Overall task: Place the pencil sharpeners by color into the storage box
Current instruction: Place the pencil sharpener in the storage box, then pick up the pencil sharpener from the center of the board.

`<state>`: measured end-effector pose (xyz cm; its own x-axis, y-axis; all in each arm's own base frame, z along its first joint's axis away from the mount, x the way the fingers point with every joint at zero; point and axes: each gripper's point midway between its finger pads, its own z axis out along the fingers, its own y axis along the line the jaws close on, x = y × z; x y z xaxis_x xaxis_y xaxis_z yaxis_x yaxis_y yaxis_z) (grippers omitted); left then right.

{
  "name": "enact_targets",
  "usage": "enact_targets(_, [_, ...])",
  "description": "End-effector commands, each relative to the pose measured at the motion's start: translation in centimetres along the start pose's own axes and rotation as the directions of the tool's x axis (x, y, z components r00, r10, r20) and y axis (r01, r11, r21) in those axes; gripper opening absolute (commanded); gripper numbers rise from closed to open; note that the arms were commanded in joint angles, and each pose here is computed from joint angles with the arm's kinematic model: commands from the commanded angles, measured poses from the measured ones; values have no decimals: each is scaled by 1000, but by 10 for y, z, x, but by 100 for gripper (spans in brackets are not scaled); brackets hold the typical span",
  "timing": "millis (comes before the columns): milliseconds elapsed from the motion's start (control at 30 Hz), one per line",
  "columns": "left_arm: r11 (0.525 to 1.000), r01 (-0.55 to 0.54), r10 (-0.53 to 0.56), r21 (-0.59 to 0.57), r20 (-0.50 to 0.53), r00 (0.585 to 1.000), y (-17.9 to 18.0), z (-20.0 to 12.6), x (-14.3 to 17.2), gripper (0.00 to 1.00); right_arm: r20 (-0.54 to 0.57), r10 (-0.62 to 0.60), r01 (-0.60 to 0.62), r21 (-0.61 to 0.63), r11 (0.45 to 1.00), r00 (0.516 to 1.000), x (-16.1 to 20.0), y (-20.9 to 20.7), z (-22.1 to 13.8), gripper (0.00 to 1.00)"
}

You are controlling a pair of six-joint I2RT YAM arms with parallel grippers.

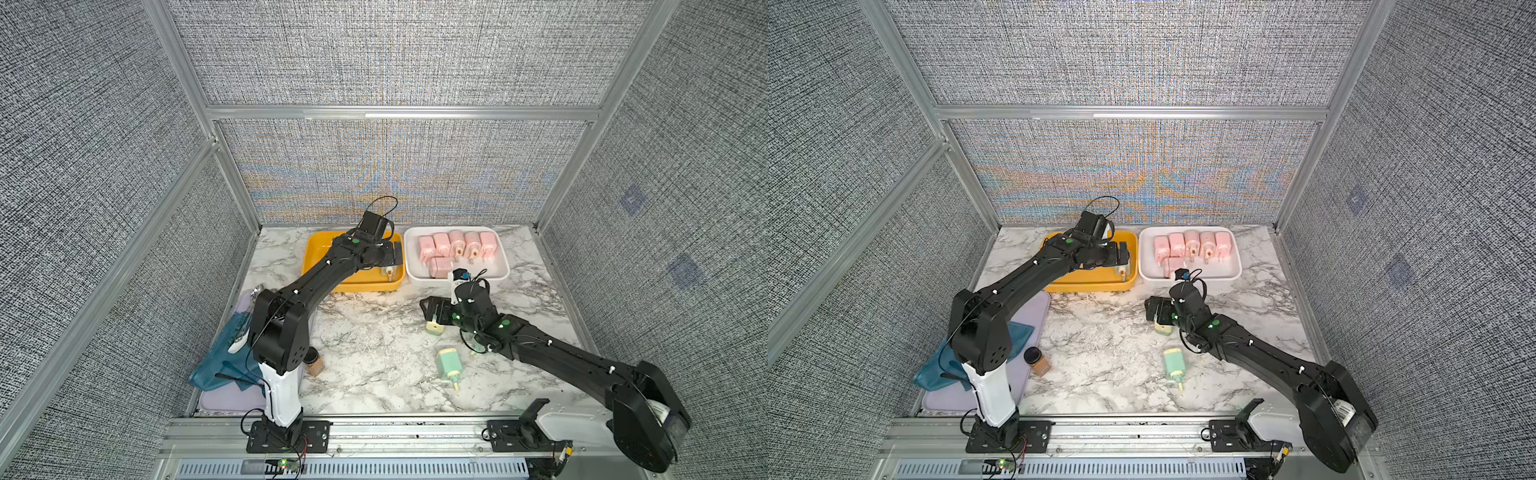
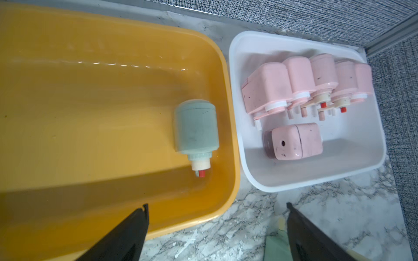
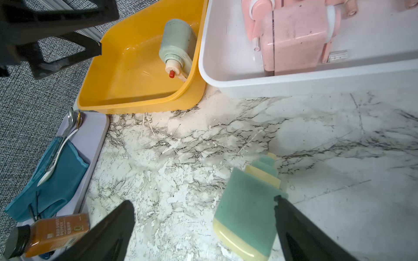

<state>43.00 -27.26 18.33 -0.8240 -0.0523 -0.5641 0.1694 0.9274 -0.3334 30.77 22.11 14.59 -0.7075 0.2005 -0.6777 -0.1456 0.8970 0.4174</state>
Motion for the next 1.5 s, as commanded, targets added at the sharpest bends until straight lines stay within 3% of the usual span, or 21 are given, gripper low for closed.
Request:
enact_targets(0, [996,27,-29,81,27,999,-11,-11,2,99,39,30,-35,157,987,999,0,-24,0,99])
enact_targets(100, [990,35,-37,136,11,999,-16,-20,17,99,25,30,-33,148,988,999,10,-19,3,99])
enact_targets(400, [995,8,-15,103,68,998,5,-48,40,99,-85,29,-15,161,987,996,45,-27,23,99])
enact_targets(633, [996,34,-36,86,20,999,14,-40,59,99,-114,30,-7,199,980,993,52,-32,34,99])
enact_targets(1000, [998,25,-26,51,20,999,19,-39,56,99,-188,-47,107,321,941,981,67,-65,20,97])
enact_targets(1300, [999,19,-19,27,18,1000,23,-40,56,99,-239,-146,221,327,919,960,63,-73,6,82])
enact_targets(1467, [999,20,-20,27,15,1000,22,-38,55,99,-231,-178,239,267,934,956,61,-62,12,75])
